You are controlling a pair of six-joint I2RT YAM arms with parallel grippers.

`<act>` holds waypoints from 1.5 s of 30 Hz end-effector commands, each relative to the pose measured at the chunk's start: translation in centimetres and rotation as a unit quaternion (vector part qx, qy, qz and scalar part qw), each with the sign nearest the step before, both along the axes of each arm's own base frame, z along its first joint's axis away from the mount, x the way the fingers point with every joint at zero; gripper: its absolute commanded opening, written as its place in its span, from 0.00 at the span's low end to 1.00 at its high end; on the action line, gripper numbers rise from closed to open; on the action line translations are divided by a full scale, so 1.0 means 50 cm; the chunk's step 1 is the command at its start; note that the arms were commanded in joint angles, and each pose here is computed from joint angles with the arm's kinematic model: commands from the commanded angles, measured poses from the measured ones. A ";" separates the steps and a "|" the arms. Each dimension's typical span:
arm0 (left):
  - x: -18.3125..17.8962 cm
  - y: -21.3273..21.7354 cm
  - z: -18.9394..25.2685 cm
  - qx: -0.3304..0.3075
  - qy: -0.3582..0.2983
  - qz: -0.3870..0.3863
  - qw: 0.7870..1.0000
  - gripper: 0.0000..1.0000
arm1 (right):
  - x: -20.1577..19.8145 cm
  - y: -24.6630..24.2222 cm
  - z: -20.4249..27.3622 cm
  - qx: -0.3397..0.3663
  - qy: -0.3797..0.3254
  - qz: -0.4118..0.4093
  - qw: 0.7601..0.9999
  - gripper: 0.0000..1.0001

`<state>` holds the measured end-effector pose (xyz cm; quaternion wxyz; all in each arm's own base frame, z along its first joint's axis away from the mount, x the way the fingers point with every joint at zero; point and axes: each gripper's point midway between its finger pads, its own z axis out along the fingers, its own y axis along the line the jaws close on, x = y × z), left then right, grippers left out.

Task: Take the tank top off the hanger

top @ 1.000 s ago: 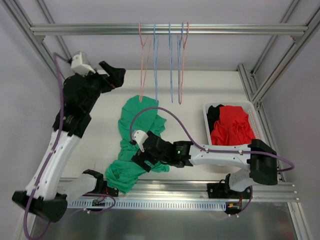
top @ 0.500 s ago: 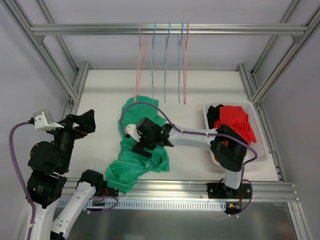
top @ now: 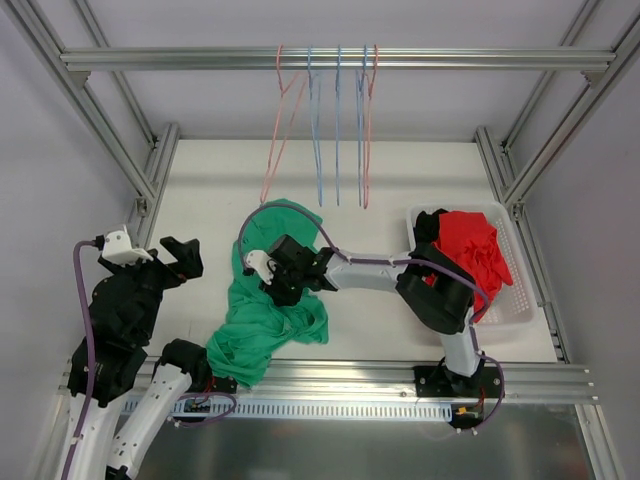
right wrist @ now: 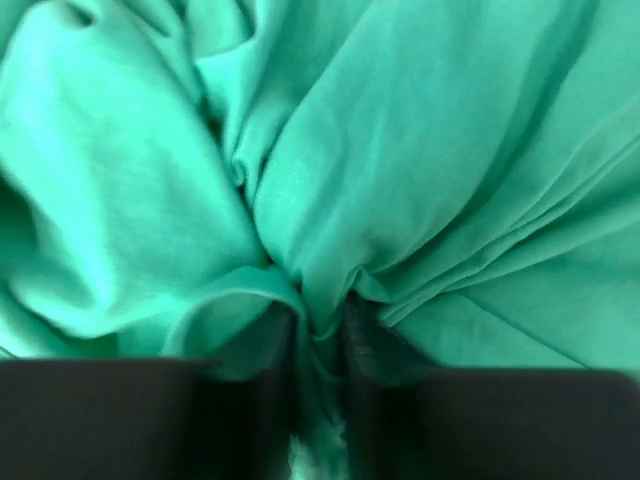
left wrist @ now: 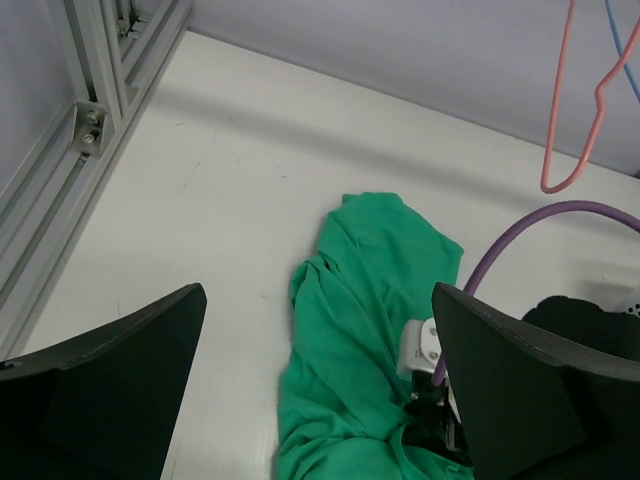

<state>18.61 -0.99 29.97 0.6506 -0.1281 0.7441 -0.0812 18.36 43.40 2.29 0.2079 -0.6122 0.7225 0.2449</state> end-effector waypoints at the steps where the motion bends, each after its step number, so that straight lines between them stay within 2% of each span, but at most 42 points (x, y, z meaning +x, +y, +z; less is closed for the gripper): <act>1: -0.011 0.013 -0.003 0.015 -0.011 0.007 1.000 0.99 | -0.131 -0.077 -0.087 -0.077 0.063 -0.005 0.995 0.11; 3: -0.014 0.014 -0.003 0.014 -0.015 0.007 1.000 0.99 | -0.145 -0.075 -0.043 -0.043 0.021 -0.029 0.998 0.00; 6: -0.015 0.014 -0.009 0.014 -0.015 0.007 1.000 0.98 | -0.171 -0.081 0.021 -0.003 -0.007 -0.059 0.998 0.00; 7: -0.014 0.014 -0.010 0.015 -0.014 0.007 1.000 0.99 | -0.163 -0.077 0.093 0.041 -0.028 -0.095 0.994 0.00; 9: -0.015 0.015 -0.014 0.017 -0.013 0.007 1.000 0.99 | -0.157 -0.092 0.158 0.083 -0.057 -0.140 0.985 0.00; 10: -0.016 0.016 -0.013 0.016 -0.015 0.009 1.000 0.99 | -0.158 -0.111 0.220 0.131 -0.065 -0.179 0.973 0.00; 13: -0.017 0.018 -0.013 0.012 -0.017 0.013 1.000 0.99 | -0.143 -0.167 0.287 0.188 -0.087 -0.244 0.947 0.00; 14: -0.017 0.019 -0.015 0.012 -0.016 0.014 1.000 0.99 | -0.142 -0.191 0.351 0.237 -0.088 -0.256 0.933 0.00; 17: -0.018 0.024 -0.013 0.009 -0.020 0.021 1.000 0.99 | -0.129 -0.264 0.444 0.303 -0.109 -0.293 0.900 0.00; 19: -0.018 0.027 -0.015 0.010 -0.018 0.026 0.999 0.99 | -0.114 -0.316 0.473 0.301 -0.130 -0.320 0.889 0.00; 20: -0.019 0.028 -0.013 0.009 -0.021 0.027 0.999 0.99 | -0.112 -0.341 0.531 0.330 -0.135 -0.326 0.876 0.00; 22: -0.018 0.030 -0.014 0.009 -0.020 0.030 0.999 0.99 | -0.093 -0.396 0.559 0.303 -0.179 -0.343 0.871 0.00; 23: -0.018 0.030 -0.013 0.009 -0.021 0.031 0.999 0.99 | -0.088 -0.423 0.625 0.324 -0.187 -0.354 0.857 0.00; 24: -0.018 0.031 -0.013 0.009 -0.021 0.031 0.999 0.99 | -0.077 -0.460 0.630 0.297 -0.213 -0.368 0.855 0.00; 26: -0.020 0.033 -0.013 0.008 -0.023 0.034 0.999 0.98 | -0.069 -0.503 0.674 0.299 -0.226 -0.387 0.842 0.00; 27: -0.021 0.034 -0.013 0.008 -0.024 0.035 0.999 0.99 | -0.060 -0.549 0.714 0.301 -0.241 -0.412 0.826 0.00; 29: -0.023 0.037 -0.012 0.007 -0.027 0.038 0.999 0.99 | -0.053 -0.599 0.739 0.285 -0.263 -0.428 0.816 0.00; 30: -0.024 0.037 -0.011 0.006 -0.028 0.039 0.999 0.99 | -0.043 -0.630 0.761 0.283 -0.279 -0.450 0.800 0.00; 34: -0.023 0.035 -0.012 0.007 -0.026 0.036 0.999 0.99 | -0.034 -0.716 0.862 0.296 -0.308 -0.485 0.763 0.00; 35: -0.023 0.035 -0.011 0.007 -0.027 0.035 0.999 0.99 | -0.028 -0.738 0.875 0.280 -0.330 -0.494 0.754 0.00; 36: -0.023 0.034 -0.012 0.007 -0.026 0.035 0.999 0.99 | -0.019 -0.776 0.887 0.257 -0.357 -0.524 0.730 0.00; 37: -0.023 0.034 -0.012 0.007 -0.027 0.034 0.999 0.99 | -0.015 -0.794 0.904 0.244 -0.373 -0.535 0.718 0.00; 42: -0.026 0.031 -0.011 0.003 -0.030 0.030 0.999 0.99 | -0.014 -0.886 0.933 0.158 -0.443 -0.571 0.672 0.00; 45: -0.023 0.025 -0.013 0.000 -0.027 0.022 0.999 0.99 | -0.015 -0.888 0.926 0.157 -0.444 -0.568 0.675 0.00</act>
